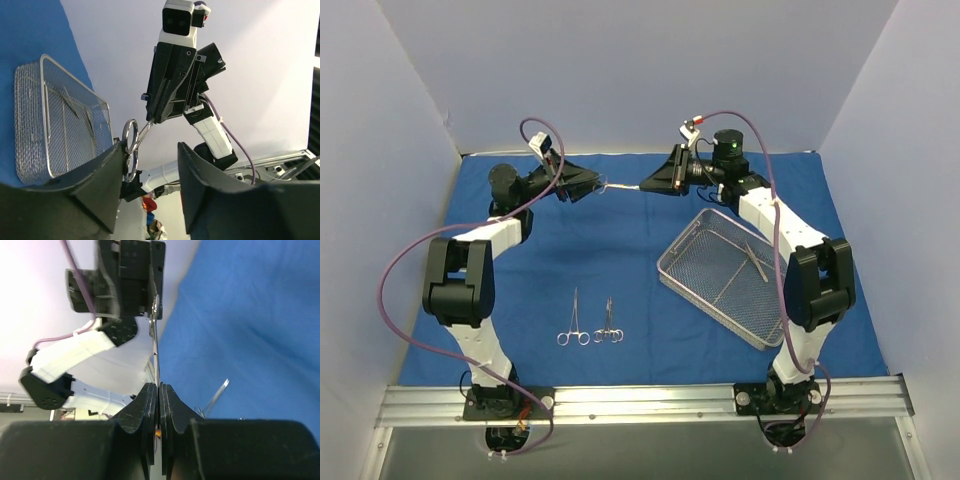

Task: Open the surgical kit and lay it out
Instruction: Place the medical item in the surgical kit.

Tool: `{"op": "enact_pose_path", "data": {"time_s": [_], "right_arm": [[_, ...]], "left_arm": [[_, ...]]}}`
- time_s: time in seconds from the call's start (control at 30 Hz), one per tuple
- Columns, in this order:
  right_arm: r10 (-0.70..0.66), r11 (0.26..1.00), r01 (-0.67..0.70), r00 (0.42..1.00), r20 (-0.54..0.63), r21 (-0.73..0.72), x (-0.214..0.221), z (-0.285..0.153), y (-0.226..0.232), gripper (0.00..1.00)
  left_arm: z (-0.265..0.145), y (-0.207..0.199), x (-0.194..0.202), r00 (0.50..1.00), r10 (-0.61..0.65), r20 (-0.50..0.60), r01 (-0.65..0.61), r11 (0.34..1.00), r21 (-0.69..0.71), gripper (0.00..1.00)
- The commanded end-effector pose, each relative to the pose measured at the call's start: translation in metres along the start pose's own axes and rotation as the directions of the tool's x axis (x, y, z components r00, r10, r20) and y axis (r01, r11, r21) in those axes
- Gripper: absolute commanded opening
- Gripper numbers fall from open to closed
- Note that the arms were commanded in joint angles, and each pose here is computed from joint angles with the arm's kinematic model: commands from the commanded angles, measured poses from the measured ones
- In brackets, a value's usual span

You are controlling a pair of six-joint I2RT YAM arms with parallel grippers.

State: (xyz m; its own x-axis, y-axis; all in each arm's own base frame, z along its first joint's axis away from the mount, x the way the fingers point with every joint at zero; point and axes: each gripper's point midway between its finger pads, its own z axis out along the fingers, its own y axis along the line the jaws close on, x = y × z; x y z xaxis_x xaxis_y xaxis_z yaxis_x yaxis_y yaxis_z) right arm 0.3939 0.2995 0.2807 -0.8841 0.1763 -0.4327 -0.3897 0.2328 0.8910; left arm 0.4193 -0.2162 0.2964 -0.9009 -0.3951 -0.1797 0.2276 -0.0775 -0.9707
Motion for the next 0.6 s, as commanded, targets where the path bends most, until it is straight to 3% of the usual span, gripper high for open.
{"op": "enact_pose_path", "data": {"time_s": [0.0, 0.03, 0.1, 0.13, 0.2, 0.23, 0.27, 0.3, 0.33, 0.37, 0.43, 0.53, 0.57], "right_arm": [[-0.038, 0.996, 0.040, 0.999, -0.019, 0.077, 0.003, -0.010, -0.002, 0.00], [-0.039, 0.995, 0.041, 0.999, -0.021, 0.094, 0.004, -0.012, -0.003, 0.00], [-0.031, 0.991, 0.035, 0.999, -0.034, 0.126, 0.010, -0.019, -0.005, 0.00], [-0.027, 0.990, 0.032, 0.999, -0.041, 0.140, 0.012, -0.020, -0.007, 0.00], [0.066, 0.975, -0.045, 0.994, -0.092, 0.218, 0.033, -0.030, -0.017, 0.00], [0.047, 0.967, -0.018, 0.993, -0.109, 0.254, 0.038, -0.035, -0.023, 0.00], [0.050, 0.961, -0.014, 0.991, -0.125, 0.275, 0.046, -0.038, -0.020, 0.00], [0.087, 0.952, -0.037, 0.985, -0.150, 0.304, 0.057, -0.044, -0.021, 0.00], [0.067, 0.950, -0.013, 0.984, -0.164, 0.312, 0.062, -0.048, -0.020, 0.00], [0.057, 0.951, -0.005, 0.985, -0.161, 0.308, 0.065, -0.055, -0.012, 0.00], [0.097, 0.944, -0.033, 0.978, -0.183, 0.327, 0.081, -0.063, -0.014, 0.00], [0.072, 0.954, -0.003, 0.973, -0.218, 0.301, 0.097, -0.073, -0.003, 0.00], [0.054, 0.958, 0.008, 0.977, -0.205, 0.287, 0.099, -0.077, 0.005, 0.00]], "left_arm": [[-0.004, -0.029, 0.015, 0.986, 0.166, -0.025, -0.166, 0.986, 0.002, 0.55], [-0.006, -0.023, 0.018, 0.991, 0.131, -0.037, -0.133, 0.990, -0.042, 0.67], [-0.011, -0.022, 0.025, 0.983, 0.179, -0.033, -0.180, 0.982, -0.057, 0.94], [-0.014, -0.017, 0.028, 0.988, 0.155, -0.028, -0.156, 0.984, -0.081, 0.94], [-0.019, -0.021, 0.035, 0.961, 0.273, -0.036, -0.275, 0.953, -0.128, 0.94], [-0.029, 0.004, 0.046, 0.988, 0.144, -0.052, -0.153, 0.949, -0.277, 0.94], [-0.031, -0.009, 0.039, 0.914, 0.387, -0.124, -0.406, 0.862, -0.302, 0.94], [-0.037, -0.014, 0.046, 0.882, 0.440, -0.169, -0.471, 0.807, -0.356, 0.94], [-0.048, 0.007, 0.062, 0.890, 0.397, -0.225, -0.455, 0.733, -0.506, 0.94], [-0.053, 0.008, 0.063, 0.813, 0.495, -0.307, -0.579, 0.629, -0.519, 0.94], [-0.065, 0.012, 0.077, 0.784, 0.498, -0.371, -0.611, 0.514, -0.602, 0.94], [-0.070, -0.006, 0.096, 0.732, 0.563, -0.384, -0.666, 0.474, -0.576, 0.94], [-0.064, -0.011, 0.111, 0.666, 0.609, -0.432, -0.736, 0.440, -0.515, 0.94]]}}
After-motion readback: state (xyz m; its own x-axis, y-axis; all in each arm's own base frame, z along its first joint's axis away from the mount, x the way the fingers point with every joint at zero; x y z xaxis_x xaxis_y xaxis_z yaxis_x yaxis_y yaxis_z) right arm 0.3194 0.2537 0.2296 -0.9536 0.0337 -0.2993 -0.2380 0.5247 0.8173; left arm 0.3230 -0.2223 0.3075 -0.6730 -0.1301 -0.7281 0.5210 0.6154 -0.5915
